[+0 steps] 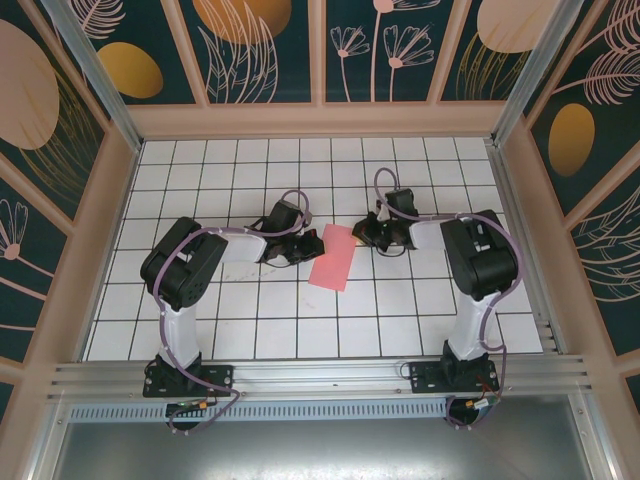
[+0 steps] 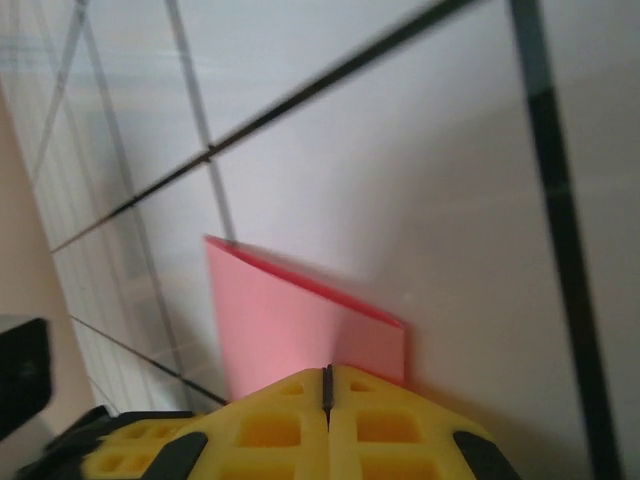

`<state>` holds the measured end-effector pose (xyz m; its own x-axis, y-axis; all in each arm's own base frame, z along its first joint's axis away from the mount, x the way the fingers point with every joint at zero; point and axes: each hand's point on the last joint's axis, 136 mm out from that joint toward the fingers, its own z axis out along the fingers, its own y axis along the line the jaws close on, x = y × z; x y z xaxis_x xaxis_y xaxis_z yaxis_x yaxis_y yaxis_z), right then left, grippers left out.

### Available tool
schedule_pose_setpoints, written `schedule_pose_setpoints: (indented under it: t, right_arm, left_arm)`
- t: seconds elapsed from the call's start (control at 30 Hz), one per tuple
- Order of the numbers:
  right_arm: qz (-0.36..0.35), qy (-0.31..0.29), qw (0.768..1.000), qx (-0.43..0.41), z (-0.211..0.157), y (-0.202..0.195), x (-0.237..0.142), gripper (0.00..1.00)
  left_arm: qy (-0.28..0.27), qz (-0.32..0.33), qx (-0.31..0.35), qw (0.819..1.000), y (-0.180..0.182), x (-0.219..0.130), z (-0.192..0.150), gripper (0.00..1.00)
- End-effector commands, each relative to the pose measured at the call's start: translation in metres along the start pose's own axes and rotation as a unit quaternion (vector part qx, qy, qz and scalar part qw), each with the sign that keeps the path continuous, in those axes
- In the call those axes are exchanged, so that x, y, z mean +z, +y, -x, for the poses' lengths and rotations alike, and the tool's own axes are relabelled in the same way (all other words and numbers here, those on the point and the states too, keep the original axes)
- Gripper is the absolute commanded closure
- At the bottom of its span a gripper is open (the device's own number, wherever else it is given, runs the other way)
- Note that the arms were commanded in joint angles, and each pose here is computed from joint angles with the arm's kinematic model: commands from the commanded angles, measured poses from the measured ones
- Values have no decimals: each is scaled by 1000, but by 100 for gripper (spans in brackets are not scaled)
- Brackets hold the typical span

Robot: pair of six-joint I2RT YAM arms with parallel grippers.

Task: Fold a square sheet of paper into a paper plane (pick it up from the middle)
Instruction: Fold the square sheet of paper in half at the center of the table, then rotate the square sheet of paper at the center of the table.

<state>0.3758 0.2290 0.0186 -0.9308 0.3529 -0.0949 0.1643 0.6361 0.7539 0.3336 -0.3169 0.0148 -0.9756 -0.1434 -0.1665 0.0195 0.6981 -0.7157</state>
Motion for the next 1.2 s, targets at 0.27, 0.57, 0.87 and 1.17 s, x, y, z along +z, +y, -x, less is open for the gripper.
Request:
schedule_pose_setpoints:
  t: [0.27,0.57,0.87,1.17]
  right_arm:
    - [7,7,999,-40,13,27,-8,99]
    - [-12,-51,997,-64,-9,44,-46,90]
    - [-39,-44,997,-45,-60,25,-38,82]
    - [-50,-21,997,-57,-65,23,-23,83]
  left_arm:
    - [18,17,-21,999,7,-6,-15,100]
    - [-15,-16,-19,1000,-23,-29,-3,100]
    - [-60,-30,-17,998,-37,-61,0,100]
    - [-130,16,-29,991,-18,-93,3,100]
